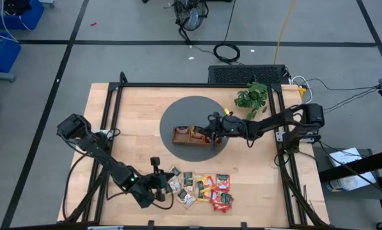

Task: Pick & Place Tea
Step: Put the yellow tea bag into the middle section of the wooden organizer, then put the brown tea bag into the left section of the wooden organizer

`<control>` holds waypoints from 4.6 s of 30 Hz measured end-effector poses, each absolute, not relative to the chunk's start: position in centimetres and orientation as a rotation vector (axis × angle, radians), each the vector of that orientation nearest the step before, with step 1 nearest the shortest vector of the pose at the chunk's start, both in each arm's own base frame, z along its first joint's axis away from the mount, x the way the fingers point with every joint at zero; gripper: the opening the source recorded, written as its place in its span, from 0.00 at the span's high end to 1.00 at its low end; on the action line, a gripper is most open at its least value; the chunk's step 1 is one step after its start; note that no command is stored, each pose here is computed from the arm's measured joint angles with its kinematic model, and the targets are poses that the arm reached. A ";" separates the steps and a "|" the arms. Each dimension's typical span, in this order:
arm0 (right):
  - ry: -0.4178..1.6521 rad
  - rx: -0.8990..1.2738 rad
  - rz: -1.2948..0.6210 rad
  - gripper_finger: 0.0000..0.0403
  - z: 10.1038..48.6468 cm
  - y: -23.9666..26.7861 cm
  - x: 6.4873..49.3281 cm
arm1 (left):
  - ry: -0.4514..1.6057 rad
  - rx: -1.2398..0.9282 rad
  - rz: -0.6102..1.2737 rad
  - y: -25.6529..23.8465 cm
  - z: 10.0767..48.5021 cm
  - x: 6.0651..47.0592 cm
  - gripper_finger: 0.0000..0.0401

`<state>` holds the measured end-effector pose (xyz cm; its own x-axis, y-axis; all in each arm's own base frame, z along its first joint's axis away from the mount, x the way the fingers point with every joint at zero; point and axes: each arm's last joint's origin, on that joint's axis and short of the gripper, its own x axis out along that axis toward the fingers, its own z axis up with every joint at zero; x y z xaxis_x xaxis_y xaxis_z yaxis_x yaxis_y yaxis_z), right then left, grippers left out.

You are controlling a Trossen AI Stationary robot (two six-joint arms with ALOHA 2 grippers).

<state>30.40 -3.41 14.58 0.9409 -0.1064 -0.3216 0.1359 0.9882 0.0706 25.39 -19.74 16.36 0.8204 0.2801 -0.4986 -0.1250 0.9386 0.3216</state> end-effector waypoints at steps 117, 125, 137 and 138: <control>0.506 0.395 0.282 0.70 7.7 10.7 32.2 | 0.680 -0.314 0.010 -17.5 8.9 32.5 0.99; 0.533 0.411 0.265 0.74 7.5 10.4 32.2 | 0.674 -0.295 0.019 -17.4 8.9 32.5 0.98; 0.639 0.401 0.225 0.80 6.7 10.1 32.1 | 0.666 -0.277 0.034 -17.2 8.9 32.6 0.99; 0.664 0.398 0.215 0.81 6.7 10.1 32.2 | 0.665 -0.273 0.032 -17.2 8.9 32.6 0.98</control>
